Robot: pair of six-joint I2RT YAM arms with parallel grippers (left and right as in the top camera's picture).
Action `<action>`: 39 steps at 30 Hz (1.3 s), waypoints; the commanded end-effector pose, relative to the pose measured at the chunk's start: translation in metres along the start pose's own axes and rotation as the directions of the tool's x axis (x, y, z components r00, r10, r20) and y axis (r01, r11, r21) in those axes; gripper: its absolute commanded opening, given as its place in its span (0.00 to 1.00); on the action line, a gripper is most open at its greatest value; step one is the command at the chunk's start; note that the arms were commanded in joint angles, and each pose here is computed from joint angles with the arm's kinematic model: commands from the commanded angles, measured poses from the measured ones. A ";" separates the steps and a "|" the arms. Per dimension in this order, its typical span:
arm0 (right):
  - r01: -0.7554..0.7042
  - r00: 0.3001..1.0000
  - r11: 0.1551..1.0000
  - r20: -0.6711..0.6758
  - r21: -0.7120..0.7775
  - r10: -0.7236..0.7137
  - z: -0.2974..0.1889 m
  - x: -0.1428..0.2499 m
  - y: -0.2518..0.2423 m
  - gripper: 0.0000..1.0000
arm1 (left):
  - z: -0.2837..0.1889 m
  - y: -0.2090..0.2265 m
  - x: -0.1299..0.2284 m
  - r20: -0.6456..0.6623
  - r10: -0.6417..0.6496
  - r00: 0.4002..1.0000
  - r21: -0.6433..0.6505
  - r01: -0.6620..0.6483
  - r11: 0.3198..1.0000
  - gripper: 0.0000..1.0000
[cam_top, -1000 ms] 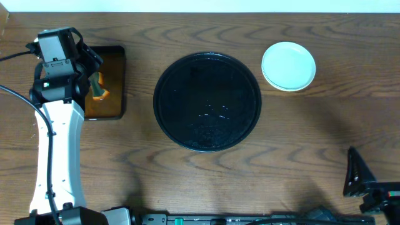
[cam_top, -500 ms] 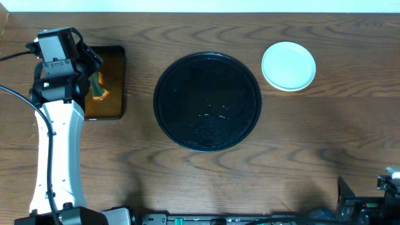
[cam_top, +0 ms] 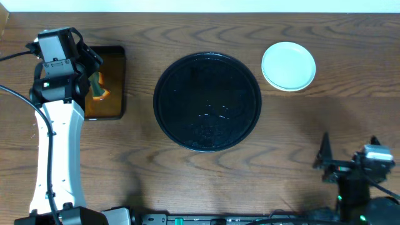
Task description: Clean dirty plates on tray and stack at the side
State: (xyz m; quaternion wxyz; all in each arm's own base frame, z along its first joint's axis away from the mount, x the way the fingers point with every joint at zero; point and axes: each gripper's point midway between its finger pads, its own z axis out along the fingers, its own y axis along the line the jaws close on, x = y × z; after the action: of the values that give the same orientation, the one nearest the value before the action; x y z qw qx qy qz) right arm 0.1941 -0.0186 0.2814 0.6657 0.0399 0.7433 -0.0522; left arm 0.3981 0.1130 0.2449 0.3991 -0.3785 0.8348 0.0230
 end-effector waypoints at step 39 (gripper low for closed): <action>0.048 0.998 0.996 0.033 -0.074 -0.045 0.064 0.120 0.014 0.99 | 0.003 0.001 0.002 -0.005 -0.010 1.000 -0.008 0.010 1.000 0.80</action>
State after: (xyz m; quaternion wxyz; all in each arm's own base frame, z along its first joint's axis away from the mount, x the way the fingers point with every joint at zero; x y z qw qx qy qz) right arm 0.2452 -0.0263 0.1572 0.6777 0.0264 0.7323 -0.0609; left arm 0.3981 0.1130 0.2449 0.3991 -0.3785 0.8348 0.0228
